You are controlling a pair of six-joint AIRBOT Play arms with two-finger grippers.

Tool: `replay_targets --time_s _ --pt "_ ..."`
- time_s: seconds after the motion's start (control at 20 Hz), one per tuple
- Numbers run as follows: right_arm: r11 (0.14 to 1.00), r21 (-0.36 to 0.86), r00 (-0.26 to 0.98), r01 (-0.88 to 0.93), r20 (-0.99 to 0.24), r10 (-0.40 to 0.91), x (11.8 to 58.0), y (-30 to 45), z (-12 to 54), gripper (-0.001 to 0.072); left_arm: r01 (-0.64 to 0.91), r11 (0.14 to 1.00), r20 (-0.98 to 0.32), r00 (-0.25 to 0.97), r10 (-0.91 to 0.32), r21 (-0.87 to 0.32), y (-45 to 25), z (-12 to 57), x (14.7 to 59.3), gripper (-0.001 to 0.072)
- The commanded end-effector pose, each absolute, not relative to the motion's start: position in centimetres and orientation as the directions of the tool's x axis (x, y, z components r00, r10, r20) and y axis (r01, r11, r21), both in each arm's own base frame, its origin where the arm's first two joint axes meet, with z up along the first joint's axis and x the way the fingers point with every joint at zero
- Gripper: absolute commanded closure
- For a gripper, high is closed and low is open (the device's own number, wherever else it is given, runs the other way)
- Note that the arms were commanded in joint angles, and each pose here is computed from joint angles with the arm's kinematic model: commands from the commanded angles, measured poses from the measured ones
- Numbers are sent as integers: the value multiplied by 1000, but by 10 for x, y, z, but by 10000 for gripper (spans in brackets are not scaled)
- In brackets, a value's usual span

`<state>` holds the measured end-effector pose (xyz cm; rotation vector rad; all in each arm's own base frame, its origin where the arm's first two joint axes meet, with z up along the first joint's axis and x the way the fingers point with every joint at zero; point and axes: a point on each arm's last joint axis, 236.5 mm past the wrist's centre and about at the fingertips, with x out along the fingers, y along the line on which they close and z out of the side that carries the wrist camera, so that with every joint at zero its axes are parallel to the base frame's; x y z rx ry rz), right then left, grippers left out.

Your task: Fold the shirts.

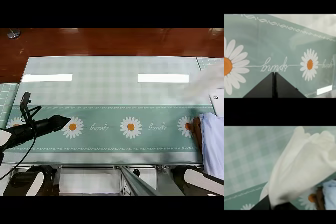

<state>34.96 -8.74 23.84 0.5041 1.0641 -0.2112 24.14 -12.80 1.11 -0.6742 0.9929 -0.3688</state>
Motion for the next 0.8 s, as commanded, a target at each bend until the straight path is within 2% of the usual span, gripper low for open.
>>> replay_targets --time_s 0.0,0.1,0.2,0.4,0.45,0.5,0.55,0.65,0.7,0.75 --pt "759 176 360 626 -930 -81 267 -145 224 686 2 748 -643 510 -571 -663 -128 11 242 680" --pt "672 32 227 740 -952 -206 204 -172 204 686 2 748 -643 510 -571 -663 -128 11 242 680" --pt "535 -158 16 830 -952 -306 124 -193 179 686 2 748 -643 510 -571 -663 -128 11 242 680" --pt "350 -202 -136 915 -969 -204 45 -166 117 685 8 750 -643 510 -571 -661 -128 11 242 680" --pt "285 -226 -171 932 -964 -206 30 -165 106 619 8 750 -643 510 -571 -661 -128 11 242 680" --pt "216 -239 -193 947 -958 -213 21 -165 99 328 8 750 -643 510 -571 -661 -128 11 242 680" --pt "190 -213 -167 959 -959 -230 26 -170 96 71 7 750 -643 510 -571 -661 -128 11 242 680" --pt "248 -63 6 967 -964 -265 67 -178 96 86 6 732 -625 515 -587 -682 -131 16 243 680" --pt "288 57 145 956 -944 -296 100 -185 103 87 22 733 -617 523 -588 -680 -132 21 246 680" --pt "331 206 312 921 -898 -311 141 -190 117 129 60 743 -604 540 -586 -667 -130 33 253 680"
